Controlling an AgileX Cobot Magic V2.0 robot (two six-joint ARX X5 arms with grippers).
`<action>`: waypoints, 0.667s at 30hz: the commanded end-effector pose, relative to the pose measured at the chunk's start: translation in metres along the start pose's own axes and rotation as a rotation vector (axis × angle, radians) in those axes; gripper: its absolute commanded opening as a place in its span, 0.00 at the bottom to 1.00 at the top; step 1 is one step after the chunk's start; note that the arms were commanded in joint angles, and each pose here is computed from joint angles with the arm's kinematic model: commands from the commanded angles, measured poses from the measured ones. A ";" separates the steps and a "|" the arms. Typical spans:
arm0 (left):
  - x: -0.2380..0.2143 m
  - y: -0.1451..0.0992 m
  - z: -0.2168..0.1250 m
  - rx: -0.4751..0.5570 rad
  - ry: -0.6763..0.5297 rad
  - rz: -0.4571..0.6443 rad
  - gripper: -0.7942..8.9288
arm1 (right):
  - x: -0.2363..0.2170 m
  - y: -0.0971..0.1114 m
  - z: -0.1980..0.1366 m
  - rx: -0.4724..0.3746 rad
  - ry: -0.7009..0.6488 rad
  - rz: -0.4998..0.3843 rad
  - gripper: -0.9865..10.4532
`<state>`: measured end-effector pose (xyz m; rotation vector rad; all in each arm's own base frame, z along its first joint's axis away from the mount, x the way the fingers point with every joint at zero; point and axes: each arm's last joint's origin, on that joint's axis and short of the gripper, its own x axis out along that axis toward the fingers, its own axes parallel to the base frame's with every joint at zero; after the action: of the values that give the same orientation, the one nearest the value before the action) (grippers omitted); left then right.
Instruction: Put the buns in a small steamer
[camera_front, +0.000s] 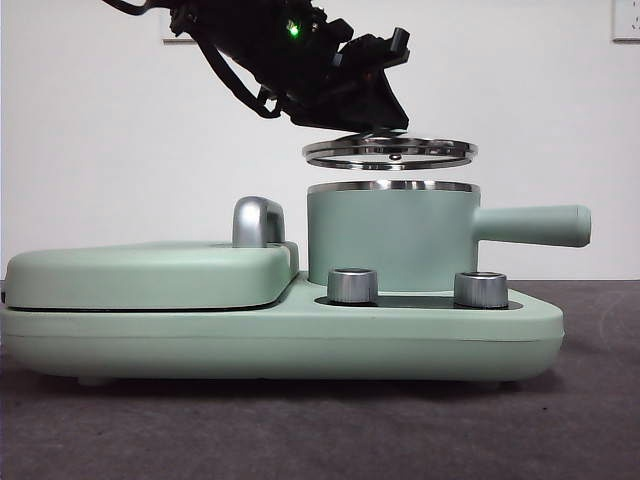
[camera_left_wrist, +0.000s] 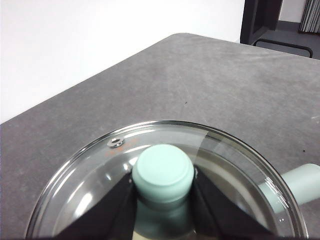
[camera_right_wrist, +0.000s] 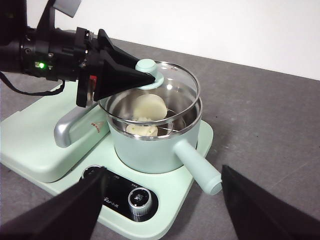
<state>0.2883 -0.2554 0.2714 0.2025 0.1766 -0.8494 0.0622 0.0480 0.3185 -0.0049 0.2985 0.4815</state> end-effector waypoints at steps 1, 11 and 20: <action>0.008 -0.002 0.006 0.020 -0.047 -0.002 0.10 | -0.001 0.001 0.003 0.018 -0.016 0.004 0.40; 0.013 -0.001 -0.001 0.017 -0.023 -0.003 0.10 | -0.001 0.001 0.003 0.018 -0.013 0.002 0.40; 0.016 0.000 -0.004 0.016 -0.015 -0.001 0.10 | -0.001 0.000 0.003 0.018 -0.015 -0.015 0.40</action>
<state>0.2937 -0.2597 0.2575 0.2149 0.2074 -0.8501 0.0624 0.0474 0.3185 -0.0046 0.2962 0.4600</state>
